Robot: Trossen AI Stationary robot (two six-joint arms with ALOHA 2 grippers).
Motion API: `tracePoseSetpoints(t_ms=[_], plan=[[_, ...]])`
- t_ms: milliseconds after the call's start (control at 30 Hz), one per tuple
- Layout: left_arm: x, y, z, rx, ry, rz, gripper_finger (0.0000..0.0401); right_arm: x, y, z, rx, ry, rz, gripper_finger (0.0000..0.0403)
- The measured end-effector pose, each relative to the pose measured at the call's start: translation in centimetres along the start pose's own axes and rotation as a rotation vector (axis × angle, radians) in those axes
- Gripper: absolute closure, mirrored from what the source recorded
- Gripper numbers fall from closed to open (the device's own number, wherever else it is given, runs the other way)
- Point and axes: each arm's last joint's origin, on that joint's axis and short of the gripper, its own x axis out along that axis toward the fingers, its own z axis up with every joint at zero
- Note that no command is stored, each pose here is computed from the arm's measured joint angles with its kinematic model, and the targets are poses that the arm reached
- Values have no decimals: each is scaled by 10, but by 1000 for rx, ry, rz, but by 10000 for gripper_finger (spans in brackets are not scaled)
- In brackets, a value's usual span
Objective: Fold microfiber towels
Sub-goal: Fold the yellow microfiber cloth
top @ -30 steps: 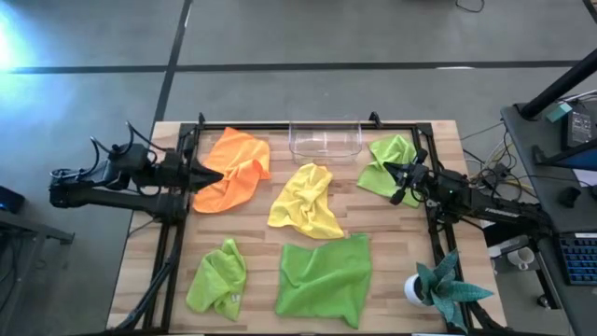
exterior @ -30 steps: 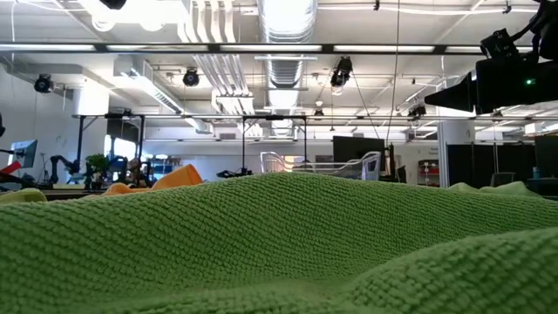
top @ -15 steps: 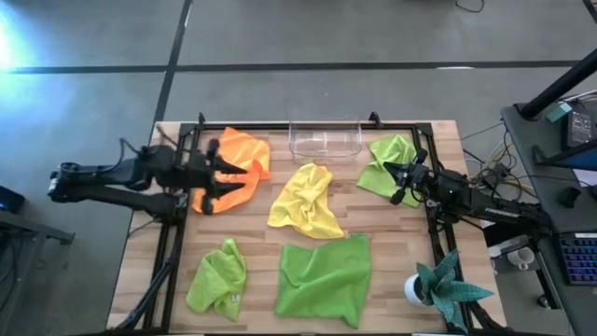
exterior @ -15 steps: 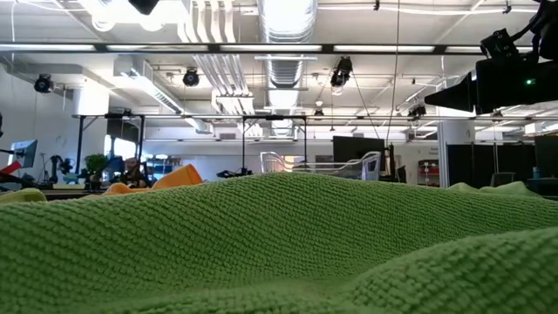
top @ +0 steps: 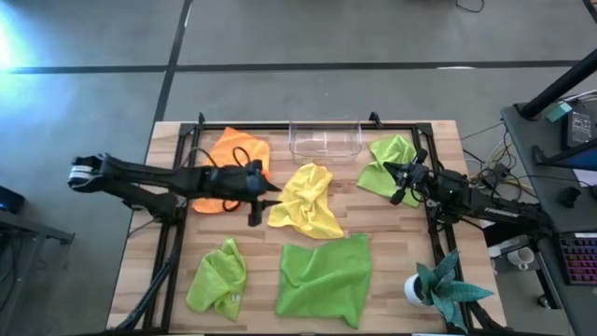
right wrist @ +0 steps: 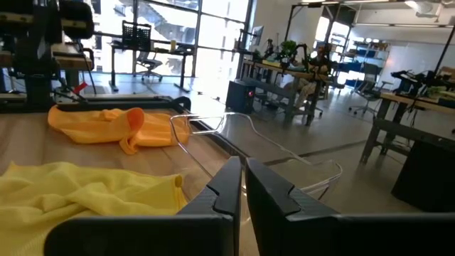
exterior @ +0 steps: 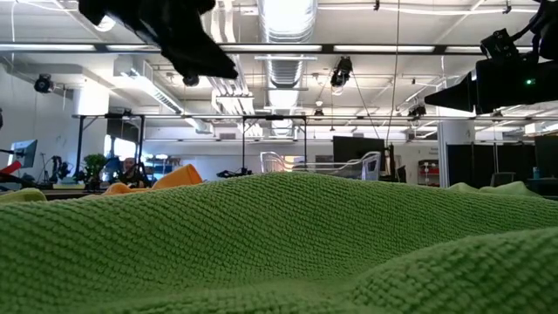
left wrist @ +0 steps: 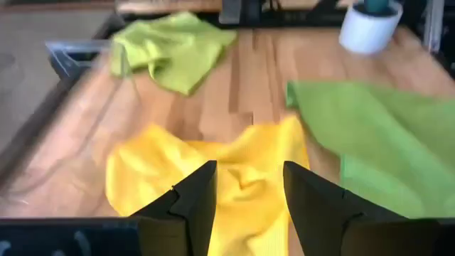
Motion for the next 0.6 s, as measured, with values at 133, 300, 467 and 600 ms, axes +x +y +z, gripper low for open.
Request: tracePoseSetpoints(t_ms=[133, 300, 467, 600], plan=[[20, -9, -14, 22, 110, -25, 254, 0, 0, 0, 0, 0, 0, 385], [41, -24, -31, 33, 209, -60, 254, 0, 0, 0, 0, 0, 0, 385], [55, -37, -46, 73, 296, -63, 254, 0, 0, 0, 0, 0, 0, 385], [63, -42, -56, 95, 342, -52, 254, 0, 0, 0, 0, 1, 0, 385]])
